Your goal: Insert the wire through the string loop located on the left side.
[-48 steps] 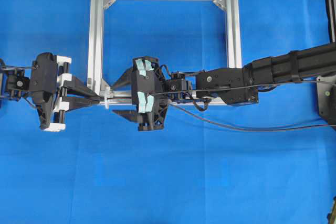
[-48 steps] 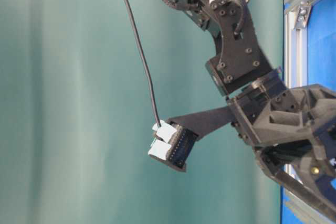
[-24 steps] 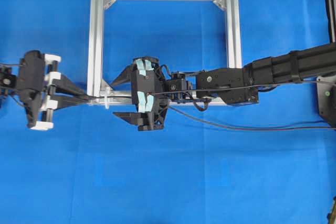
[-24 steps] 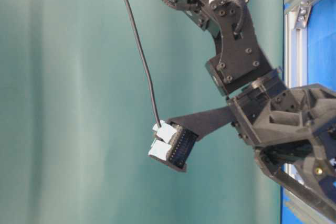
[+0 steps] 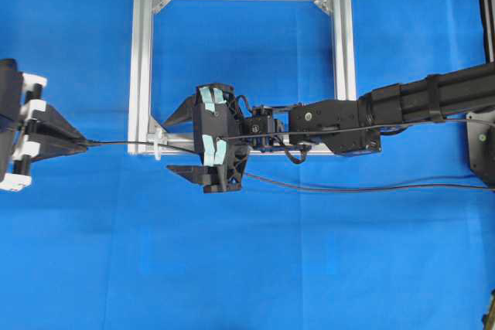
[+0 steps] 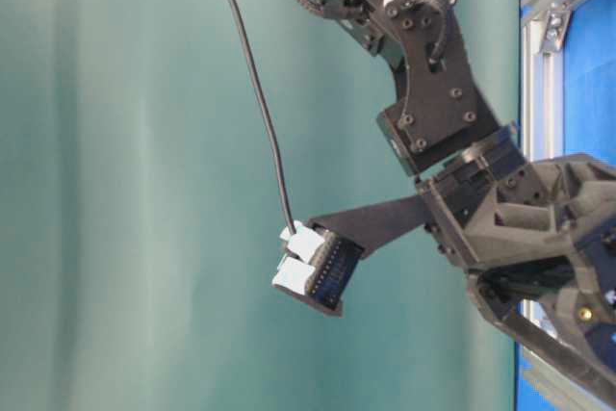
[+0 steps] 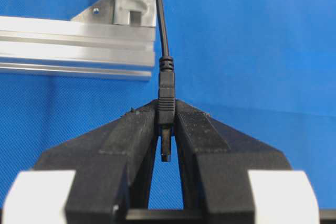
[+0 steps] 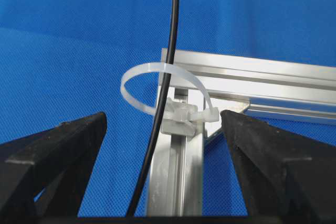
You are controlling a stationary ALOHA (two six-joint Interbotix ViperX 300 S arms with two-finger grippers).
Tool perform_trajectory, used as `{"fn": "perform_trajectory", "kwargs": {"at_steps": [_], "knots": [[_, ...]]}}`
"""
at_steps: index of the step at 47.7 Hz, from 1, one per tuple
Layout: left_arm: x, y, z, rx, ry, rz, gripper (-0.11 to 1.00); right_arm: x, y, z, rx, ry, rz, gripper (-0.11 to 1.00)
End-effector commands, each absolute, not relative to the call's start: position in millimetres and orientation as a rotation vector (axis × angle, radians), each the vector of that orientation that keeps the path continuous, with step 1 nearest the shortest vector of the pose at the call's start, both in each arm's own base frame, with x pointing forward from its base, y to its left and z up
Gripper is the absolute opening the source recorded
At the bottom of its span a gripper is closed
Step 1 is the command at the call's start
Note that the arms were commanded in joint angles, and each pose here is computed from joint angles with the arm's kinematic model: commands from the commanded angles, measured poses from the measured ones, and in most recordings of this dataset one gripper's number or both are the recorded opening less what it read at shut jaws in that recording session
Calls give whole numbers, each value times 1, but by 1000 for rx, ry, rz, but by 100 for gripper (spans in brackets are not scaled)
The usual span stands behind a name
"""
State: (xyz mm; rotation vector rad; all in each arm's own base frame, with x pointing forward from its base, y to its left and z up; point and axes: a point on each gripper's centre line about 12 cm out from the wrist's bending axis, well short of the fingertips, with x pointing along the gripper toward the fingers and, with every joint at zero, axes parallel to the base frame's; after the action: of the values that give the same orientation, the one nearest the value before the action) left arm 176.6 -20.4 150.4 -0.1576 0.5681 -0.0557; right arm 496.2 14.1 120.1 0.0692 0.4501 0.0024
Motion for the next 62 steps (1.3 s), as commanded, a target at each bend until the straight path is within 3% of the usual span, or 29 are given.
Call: {"fn": "perform_trajectory", "kwargs": {"at_steps": [1, 55, 57, 62], "knots": [[174, -21, 161, -161, 527, -64, 8, 502, 16, 137, 74, 406, 7, 93], [171, -21, 148, -164, 615, -55, 8, 503, 20, 143, 73, 391, 13, 93], [171, -21, 147, -164, 618, -55, 13, 503, 20, 143, 73, 391, 13, 93], [171, -21, 148, -161, 613, -56, 41, 502, 20, 143, 73, 394, 13, 93]]}}
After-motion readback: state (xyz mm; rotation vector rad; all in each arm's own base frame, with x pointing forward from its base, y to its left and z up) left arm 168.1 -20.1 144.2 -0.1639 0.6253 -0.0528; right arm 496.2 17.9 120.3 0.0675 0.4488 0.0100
